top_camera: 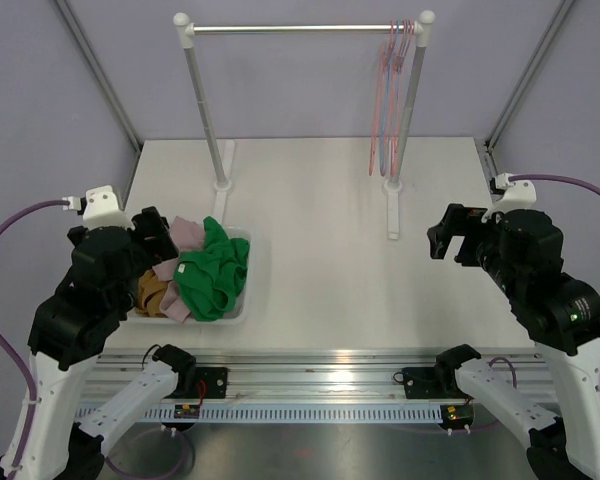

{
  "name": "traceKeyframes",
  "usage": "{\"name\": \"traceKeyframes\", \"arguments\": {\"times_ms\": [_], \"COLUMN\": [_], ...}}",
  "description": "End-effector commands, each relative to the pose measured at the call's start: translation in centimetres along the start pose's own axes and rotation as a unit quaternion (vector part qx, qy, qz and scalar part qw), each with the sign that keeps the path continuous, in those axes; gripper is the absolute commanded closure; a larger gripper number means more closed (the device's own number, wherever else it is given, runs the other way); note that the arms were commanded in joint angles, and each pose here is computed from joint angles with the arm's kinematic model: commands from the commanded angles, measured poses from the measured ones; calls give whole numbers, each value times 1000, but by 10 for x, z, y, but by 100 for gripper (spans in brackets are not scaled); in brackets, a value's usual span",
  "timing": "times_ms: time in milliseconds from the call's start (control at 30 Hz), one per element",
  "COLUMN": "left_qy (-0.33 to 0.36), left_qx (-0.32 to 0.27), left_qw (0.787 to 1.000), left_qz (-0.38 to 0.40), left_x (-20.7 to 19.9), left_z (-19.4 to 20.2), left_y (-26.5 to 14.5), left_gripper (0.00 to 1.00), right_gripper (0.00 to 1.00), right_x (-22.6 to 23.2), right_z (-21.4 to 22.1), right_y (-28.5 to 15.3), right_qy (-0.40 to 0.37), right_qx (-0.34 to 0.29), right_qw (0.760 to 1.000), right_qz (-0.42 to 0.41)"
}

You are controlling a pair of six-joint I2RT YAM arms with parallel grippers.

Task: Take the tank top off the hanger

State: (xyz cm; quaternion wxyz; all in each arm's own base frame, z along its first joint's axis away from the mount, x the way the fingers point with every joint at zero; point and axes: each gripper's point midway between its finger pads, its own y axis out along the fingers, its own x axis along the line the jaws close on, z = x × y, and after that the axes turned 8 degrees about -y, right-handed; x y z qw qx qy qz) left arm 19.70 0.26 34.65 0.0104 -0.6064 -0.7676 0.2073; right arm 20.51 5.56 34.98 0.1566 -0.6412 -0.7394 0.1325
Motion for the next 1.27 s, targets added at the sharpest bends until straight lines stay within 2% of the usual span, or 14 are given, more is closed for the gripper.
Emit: {"name": "traceKeyframes", "arguments": {"times_ms": [0,233,367,800,1233], "left_qy": [26,28,16,9,9], "left_qx": [5,13,-6,-10,-13], "left_qw": [996,997,999,1000,1000], "left_qz": [-87,-71,-45,-7,-11], "left_x": [39,49,50,40,41], "left_z": [5,24,25,30,31], "left_y": [-10,-19,-26,-25,-22], "left_gripper": [1,1,1,1,1], "right_gripper": [0,1,0,1,0], "right_x": [-28,-48,-50,-42,-40], "right_z": [17,23,23,15,20], "right_y": [0,-14,-22,-25,-18], "right_qy": [-17,-15,-10,1,0], "right_qx": [30,6,-13,-48,-37], "right_qw": [997,993,993,995,996], "right_qz": [76,118,117,89,86]}}
